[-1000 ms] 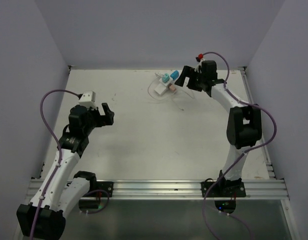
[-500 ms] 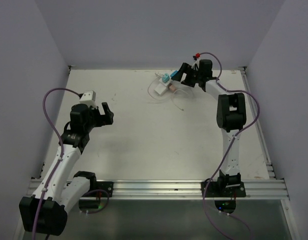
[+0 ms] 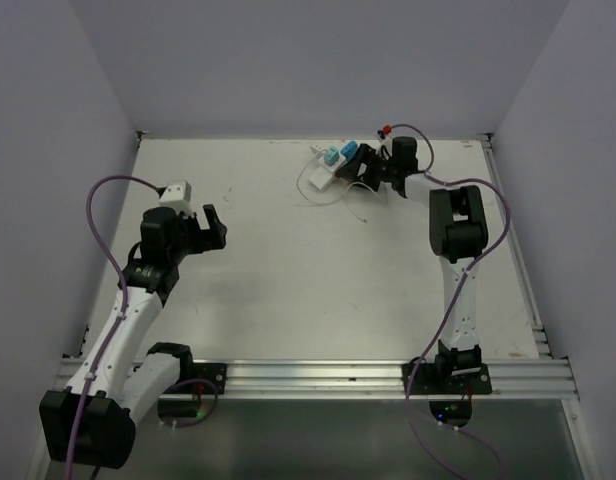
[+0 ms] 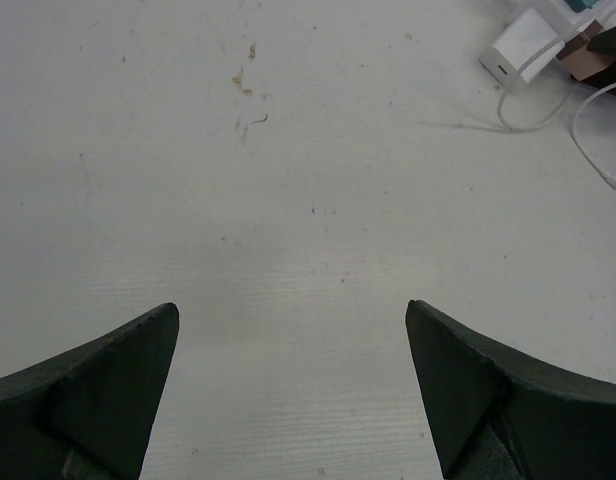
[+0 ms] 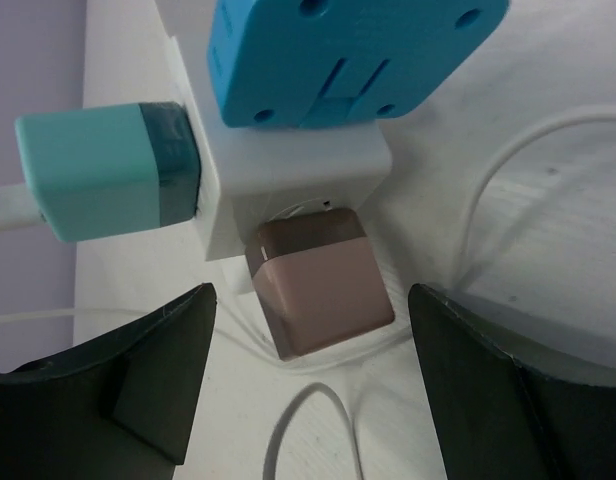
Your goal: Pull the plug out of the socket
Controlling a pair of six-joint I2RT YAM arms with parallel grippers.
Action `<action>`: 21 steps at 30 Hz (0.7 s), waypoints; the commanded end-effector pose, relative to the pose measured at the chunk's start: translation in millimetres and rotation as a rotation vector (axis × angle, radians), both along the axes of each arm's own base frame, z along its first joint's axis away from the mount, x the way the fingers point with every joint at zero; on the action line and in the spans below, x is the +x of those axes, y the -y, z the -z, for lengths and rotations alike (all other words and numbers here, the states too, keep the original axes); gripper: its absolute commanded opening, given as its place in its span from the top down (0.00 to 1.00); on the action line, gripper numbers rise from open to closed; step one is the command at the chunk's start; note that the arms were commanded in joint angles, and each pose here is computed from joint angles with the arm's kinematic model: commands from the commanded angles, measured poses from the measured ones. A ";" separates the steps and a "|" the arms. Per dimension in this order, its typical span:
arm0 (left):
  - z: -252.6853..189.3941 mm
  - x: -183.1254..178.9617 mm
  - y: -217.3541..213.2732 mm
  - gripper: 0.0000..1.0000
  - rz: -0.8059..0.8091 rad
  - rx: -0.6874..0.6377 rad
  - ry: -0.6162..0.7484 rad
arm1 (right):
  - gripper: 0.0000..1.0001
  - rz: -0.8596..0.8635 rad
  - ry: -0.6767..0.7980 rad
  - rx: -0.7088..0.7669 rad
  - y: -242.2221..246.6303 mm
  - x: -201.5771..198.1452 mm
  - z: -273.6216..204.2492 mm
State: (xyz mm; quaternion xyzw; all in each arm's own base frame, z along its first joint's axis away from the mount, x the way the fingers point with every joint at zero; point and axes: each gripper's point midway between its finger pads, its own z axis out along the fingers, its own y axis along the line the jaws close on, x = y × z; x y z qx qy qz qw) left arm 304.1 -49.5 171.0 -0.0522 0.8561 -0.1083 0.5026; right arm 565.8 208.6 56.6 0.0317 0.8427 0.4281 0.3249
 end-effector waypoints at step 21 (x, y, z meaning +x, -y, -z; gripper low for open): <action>-18.6 9.5 -0.3 0.00 -0.005 -0.020 0.063 | 0.13 0.148 0.117 0.067 -5.5 -17.4 -76.5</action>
